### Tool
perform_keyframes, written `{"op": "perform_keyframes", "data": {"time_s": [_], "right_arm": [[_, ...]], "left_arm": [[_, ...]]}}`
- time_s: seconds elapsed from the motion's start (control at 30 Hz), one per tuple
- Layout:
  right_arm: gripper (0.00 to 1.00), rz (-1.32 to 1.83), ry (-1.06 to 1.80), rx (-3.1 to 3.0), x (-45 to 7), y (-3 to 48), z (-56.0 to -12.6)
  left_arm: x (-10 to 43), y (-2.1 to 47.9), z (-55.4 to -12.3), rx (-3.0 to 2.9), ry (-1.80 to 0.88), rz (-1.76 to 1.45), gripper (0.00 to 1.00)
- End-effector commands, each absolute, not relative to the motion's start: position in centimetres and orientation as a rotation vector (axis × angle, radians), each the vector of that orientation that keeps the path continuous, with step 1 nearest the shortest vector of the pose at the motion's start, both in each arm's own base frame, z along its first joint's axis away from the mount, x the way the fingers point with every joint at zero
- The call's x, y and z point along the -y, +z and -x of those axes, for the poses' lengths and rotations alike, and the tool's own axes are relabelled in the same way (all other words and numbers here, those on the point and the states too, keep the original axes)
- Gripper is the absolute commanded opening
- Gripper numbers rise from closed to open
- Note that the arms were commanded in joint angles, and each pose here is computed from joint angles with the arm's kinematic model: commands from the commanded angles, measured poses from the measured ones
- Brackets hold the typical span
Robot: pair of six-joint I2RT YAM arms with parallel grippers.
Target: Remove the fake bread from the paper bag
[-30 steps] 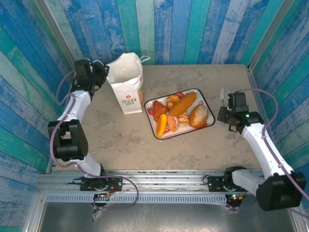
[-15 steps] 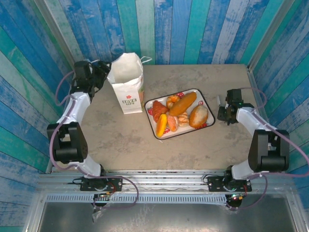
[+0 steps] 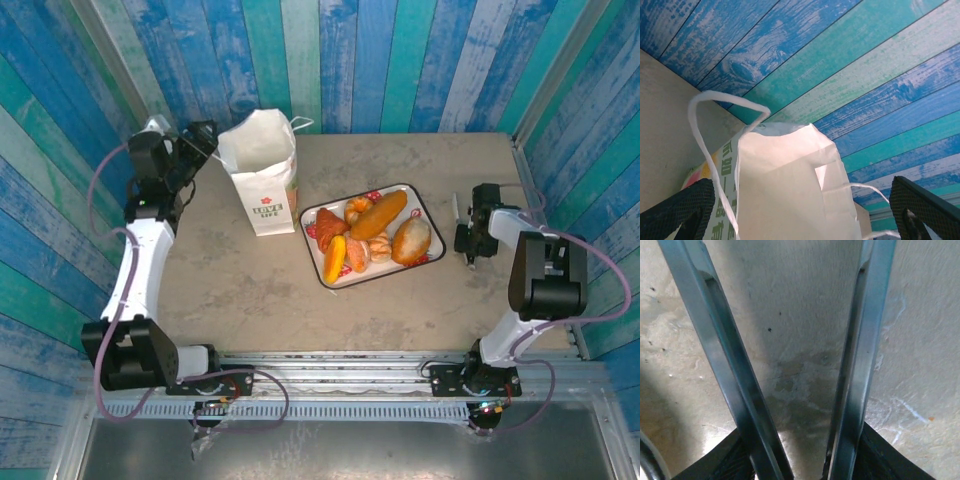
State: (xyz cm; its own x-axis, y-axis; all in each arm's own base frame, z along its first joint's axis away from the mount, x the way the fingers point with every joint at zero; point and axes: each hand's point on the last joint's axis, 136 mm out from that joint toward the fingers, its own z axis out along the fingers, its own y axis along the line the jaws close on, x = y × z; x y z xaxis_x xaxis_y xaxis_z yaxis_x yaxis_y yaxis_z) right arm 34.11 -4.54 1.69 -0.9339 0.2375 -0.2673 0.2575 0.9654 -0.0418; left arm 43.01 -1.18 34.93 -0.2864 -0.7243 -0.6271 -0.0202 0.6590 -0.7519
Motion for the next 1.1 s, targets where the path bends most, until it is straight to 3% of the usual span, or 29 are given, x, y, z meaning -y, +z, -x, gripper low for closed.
{"op": "perform_keyframes", "data": {"time_s": [0.0, 0.1, 0.13, 0.2, 0.23, 0.6, 1.07], "right_arm": [[0.57, -0.395, -0.145, -2.909, 5.1, 0.8, -33.2], [0.59, -0.407, -0.15, -2.921, 5.1, 0.4, -32.7], [0.66, -0.416, -0.15, -2.923, 5.1, 0.3, -32.5], [0.93, -0.421, -0.143, -2.92, 5.0, 0.5, -32.3], [0.99, -0.422, -0.138, -2.917, 4.9, 0.6, -32.2], [1.0, -0.512, -0.255, -2.807, 6.4, 5.7, -30.4], [1.0, -0.698, -0.291, -2.47, 8.2, 13.3, -28.4]], "left_arm": [[1.3, 37.0, -40.2, -1.712, -0.745, 0.538, 0.94], [1.0, 38.0, -38.5, -1.686, -0.698, 0.516, 0.94], [0.8, 38.2, -38.0, -1.677, -0.677, 0.515, 0.94], [0.1, 38.7, -36.7, -1.65, -0.621, 0.521, 0.94], [-0.3, 38.8, -36.1, -1.638, -0.592, 0.525, 0.94], [-4.7, 37.4, -29.9, -1.498, -0.266, 0.598, 0.94], [-7.8, 23.3, -29.7, -1.506, -0.063, 0.704, 0.94]]}}
